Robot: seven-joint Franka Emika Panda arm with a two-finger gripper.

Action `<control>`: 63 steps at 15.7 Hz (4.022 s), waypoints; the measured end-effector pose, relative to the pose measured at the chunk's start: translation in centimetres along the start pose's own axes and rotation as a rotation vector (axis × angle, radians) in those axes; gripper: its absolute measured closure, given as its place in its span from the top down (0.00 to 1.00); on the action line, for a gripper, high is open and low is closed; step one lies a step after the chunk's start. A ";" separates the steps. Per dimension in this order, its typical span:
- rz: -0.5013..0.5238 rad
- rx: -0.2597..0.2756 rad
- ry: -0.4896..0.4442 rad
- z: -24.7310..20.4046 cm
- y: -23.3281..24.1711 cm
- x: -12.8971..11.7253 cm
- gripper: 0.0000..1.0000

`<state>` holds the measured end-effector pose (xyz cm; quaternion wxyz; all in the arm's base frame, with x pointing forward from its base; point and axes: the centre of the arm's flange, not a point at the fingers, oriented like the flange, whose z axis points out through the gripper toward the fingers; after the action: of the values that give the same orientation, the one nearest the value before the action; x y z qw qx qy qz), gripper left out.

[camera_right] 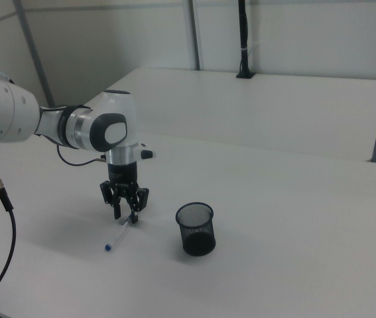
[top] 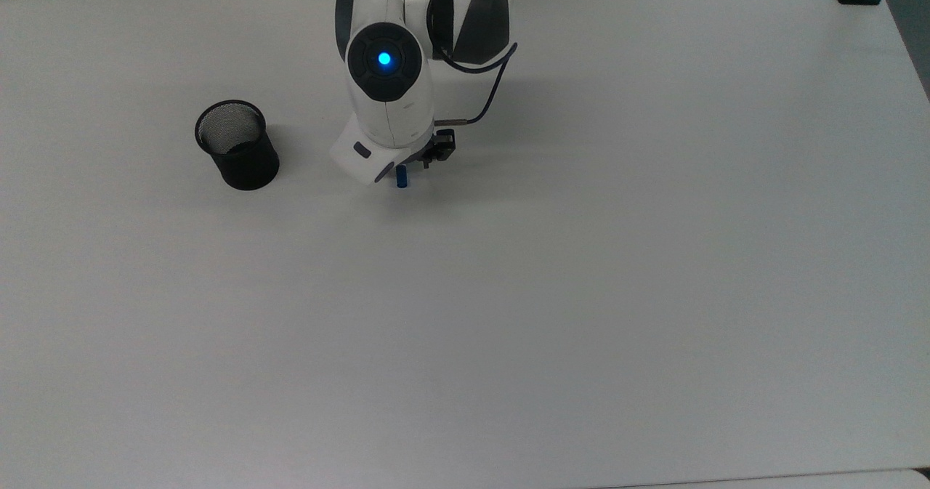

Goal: Insert the marker
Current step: 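Close the gripper on the marker's body, then lift the marker and carry it over the black mesh cup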

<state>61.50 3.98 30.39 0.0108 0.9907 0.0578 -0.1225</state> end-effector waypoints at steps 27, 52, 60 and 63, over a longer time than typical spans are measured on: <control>0.105 0.007 0.219 -12.4 6.2 -1.5 0.17; 0.356 -0.048 0.498 -18.6 27.2 -7.4 0.17; 0.335 -0.055 0.460 -13.8 26.7 -5.1 0.17; 0.302 -0.050 0.447 -13.2 24.6 -4.2 0.17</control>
<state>63.53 -20.48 44.41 0.0403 0.9900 -0.0867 0.1039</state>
